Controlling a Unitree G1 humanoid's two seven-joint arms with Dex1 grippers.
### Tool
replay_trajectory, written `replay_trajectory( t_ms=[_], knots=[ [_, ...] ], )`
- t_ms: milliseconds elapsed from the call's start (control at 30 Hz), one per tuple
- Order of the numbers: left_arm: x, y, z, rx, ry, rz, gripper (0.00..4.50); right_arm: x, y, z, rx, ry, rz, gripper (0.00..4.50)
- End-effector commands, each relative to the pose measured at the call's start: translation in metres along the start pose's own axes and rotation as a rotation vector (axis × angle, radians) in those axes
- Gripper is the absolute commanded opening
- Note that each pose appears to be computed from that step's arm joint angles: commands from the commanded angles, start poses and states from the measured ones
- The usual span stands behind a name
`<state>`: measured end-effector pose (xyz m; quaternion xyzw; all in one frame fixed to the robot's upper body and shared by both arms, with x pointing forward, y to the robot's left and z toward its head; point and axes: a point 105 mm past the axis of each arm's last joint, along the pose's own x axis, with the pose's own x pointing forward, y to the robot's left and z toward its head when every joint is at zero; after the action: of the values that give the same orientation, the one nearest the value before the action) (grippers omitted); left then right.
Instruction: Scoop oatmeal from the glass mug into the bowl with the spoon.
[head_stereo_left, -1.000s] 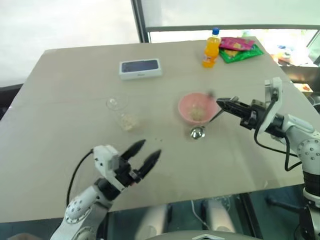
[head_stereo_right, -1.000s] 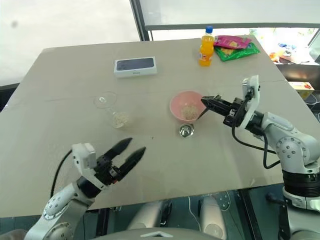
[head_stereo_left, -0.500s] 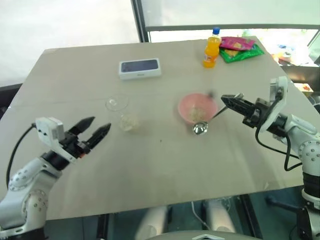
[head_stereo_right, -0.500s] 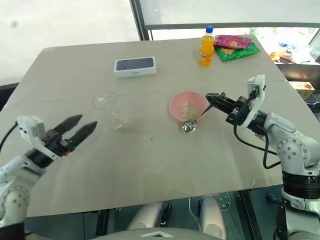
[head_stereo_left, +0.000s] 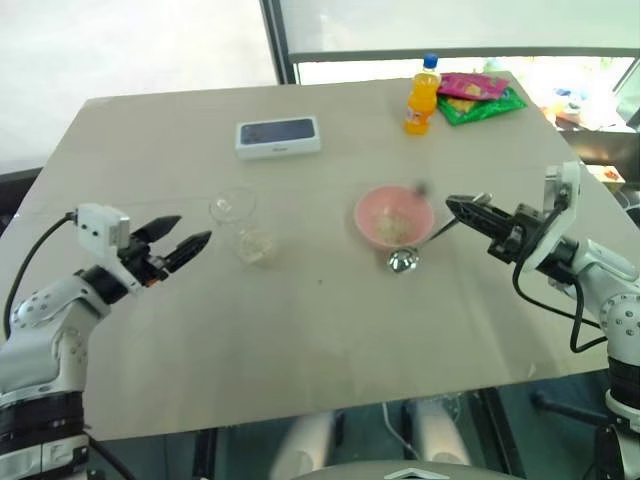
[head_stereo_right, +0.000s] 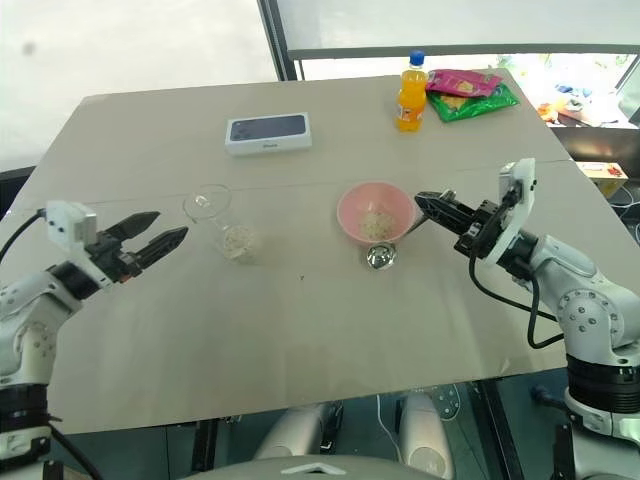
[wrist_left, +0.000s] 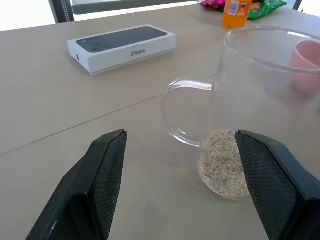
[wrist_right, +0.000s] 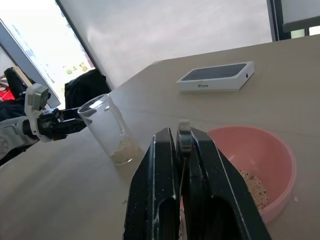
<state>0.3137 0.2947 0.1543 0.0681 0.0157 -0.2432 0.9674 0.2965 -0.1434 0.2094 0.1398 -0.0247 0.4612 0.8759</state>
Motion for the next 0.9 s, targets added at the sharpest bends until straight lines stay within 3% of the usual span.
replay_trajectory(
  t_ms=[33,567,900],
  knots=[
    [0.01,0.009,0.003,0.07,-0.003,0.037,3.58,-0.002,0.007,0.013,-0.047,-0.046,0.018,0.0],
    [0.047,0.027,-0.005,0.036,-0.022,0.097,3.58,-0.004,0.009,0.008,-0.047,-0.059,-0.006,0.0],
    [0.069,0.009,-0.012,-0.025,-0.062,0.039,3.58,-0.004,0.011,0.006,-0.063,-0.055,-0.008,0.0]
  ],
)
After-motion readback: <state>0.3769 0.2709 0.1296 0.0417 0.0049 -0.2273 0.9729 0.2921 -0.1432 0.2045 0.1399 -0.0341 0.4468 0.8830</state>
